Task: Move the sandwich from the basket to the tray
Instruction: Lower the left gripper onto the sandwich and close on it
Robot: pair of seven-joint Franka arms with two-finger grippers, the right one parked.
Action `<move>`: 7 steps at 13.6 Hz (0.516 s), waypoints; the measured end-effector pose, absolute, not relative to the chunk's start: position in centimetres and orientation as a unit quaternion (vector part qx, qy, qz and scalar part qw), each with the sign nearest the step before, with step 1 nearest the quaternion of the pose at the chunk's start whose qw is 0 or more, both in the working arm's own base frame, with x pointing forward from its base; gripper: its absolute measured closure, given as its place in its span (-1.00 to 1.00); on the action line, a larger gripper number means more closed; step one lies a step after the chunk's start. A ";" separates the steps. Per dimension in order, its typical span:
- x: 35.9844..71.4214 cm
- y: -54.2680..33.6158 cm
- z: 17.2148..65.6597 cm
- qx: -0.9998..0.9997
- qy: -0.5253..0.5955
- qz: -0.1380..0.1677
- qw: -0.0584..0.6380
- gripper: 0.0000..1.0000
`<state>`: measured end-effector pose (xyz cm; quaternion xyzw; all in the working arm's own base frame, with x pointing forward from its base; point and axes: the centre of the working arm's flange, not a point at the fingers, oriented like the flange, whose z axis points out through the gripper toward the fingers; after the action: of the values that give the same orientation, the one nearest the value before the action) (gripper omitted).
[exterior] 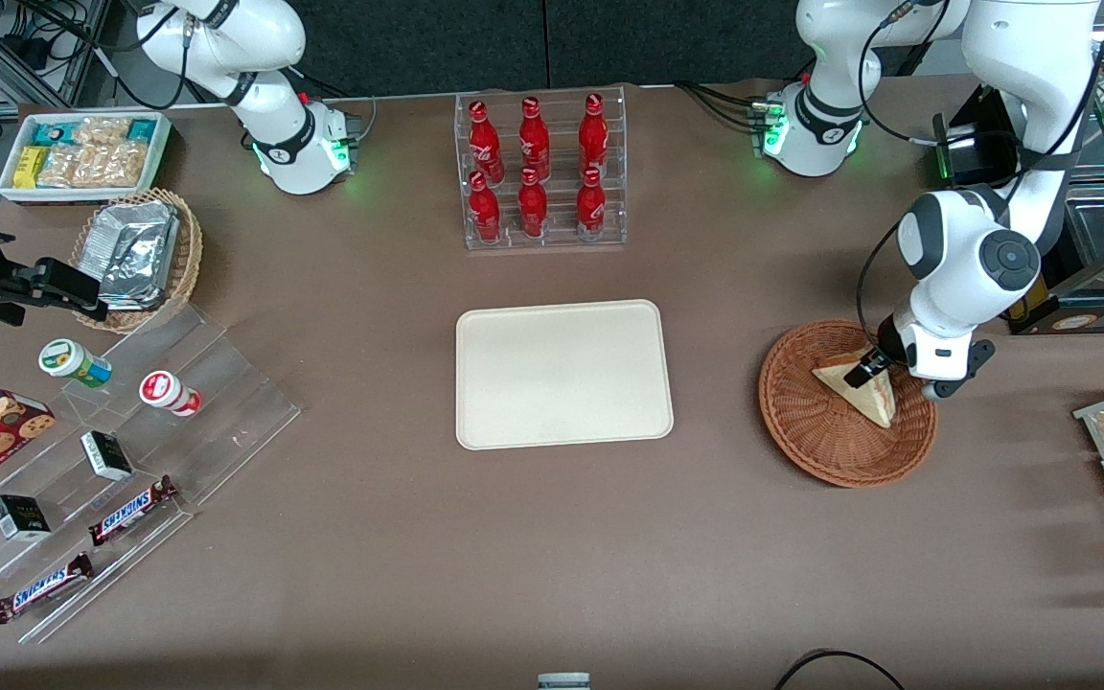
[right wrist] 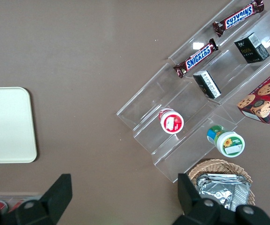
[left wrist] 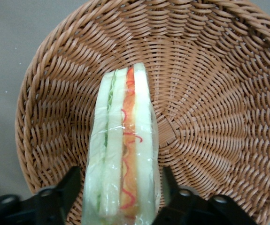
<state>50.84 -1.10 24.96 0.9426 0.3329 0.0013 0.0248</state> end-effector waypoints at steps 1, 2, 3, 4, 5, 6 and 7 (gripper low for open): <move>50.8 -1.1 24.9 0.942 0.336 0.001 0.025 -0.14; 50.8 -1.1 24.9 0.941 0.337 0.000 0.024 0.05; 50.8 -1.2 24.9 0.941 0.337 -0.002 0.024 0.22; 50.8 -1.2 25.0 0.942 0.336 -0.003 0.024 0.33; 50.8 -1.5 25.1 0.942 0.333 -0.002 0.025 0.38; 50.9 -2.3 25.5 0.945 0.326 -0.003 0.026 0.43; 50.9 -3.1 26.1 0.947 0.319 -0.009 0.025 0.45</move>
<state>50.94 -3.08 26.11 0.9475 0.3187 -0.0090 0.0251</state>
